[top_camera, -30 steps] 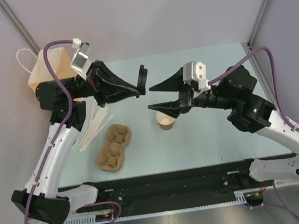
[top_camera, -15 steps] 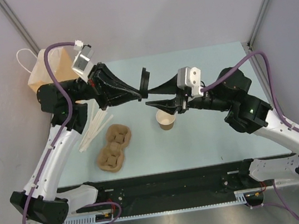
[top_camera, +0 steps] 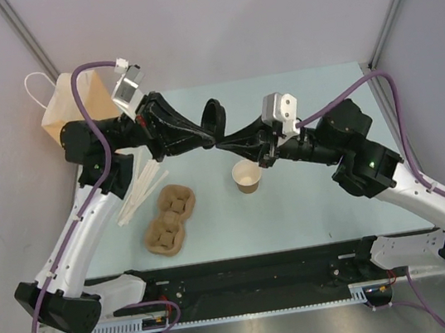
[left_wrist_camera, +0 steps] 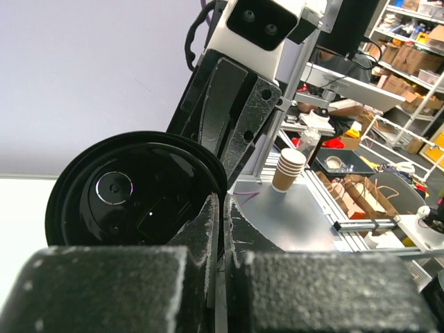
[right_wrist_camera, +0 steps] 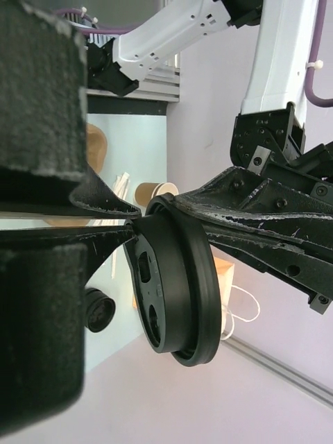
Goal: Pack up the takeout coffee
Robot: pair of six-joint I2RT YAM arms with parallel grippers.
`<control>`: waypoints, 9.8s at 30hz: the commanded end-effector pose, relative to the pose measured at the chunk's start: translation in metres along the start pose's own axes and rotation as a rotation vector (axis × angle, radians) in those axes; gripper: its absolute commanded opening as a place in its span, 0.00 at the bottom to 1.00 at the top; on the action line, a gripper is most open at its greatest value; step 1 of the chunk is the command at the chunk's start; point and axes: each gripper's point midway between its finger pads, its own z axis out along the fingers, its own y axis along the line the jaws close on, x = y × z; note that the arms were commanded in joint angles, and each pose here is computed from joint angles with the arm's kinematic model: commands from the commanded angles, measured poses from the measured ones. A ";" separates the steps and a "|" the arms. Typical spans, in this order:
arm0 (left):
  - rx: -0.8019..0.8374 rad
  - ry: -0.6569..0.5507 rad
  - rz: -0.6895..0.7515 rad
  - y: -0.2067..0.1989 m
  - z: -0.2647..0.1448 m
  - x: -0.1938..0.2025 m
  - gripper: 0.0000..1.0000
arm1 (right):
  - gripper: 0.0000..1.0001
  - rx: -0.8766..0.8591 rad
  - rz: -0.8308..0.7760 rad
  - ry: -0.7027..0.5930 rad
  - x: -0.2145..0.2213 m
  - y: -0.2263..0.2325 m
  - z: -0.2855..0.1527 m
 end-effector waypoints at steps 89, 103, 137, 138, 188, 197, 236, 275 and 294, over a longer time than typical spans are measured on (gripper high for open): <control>-0.313 0.231 0.123 0.081 0.024 0.064 0.21 | 1.00 0.193 0.457 0.101 -0.005 -0.087 -0.126; -0.017 0.350 -0.412 0.059 0.027 0.132 0.22 | 0.65 0.090 -0.286 0.548 0.042 -0.060 -0.129; 0.007 0.385 -0.536 0.057 0.026 0.158 0.18 | 0.32 -0.129 -0.504 0.625 0.089 -0.013 -0.080; 0.005 0.386 -0.538 0.057 0.025 0.159 0.18 | 0.32 -0.126 -0.505 0.629 0.090 -0.014 -0.081; 0.084 0.376 -0.549 0.041 0.027 0.160 0.10 | 0.27 -0.136 -0.584 0.687 0.105 -0.012 -0.088; 0.089 0.359 -0.545 0.041 0.028 0.157 0.10 | 0.28 -0.130 -0.577 0.681 0.104 -0.011 -0.091; -0.963 0.038 -0.340 0.169 -0.142 0.120 1.00 | 0.00 -0.050 -0.059 0.861 0.212 -0.085 -0.086; -0.808 -0.098 -0.552 0.186 -0.135 0.171 0.95 | 0.00 0.042 0.253 1.080 0.326 -0.099 -0.072; -0.803 -0.094 -0.569 0.188 -0.134 0.175 0.94 | 0.00 -0.016 0.250 1.094 0.351 -0.106 -0.071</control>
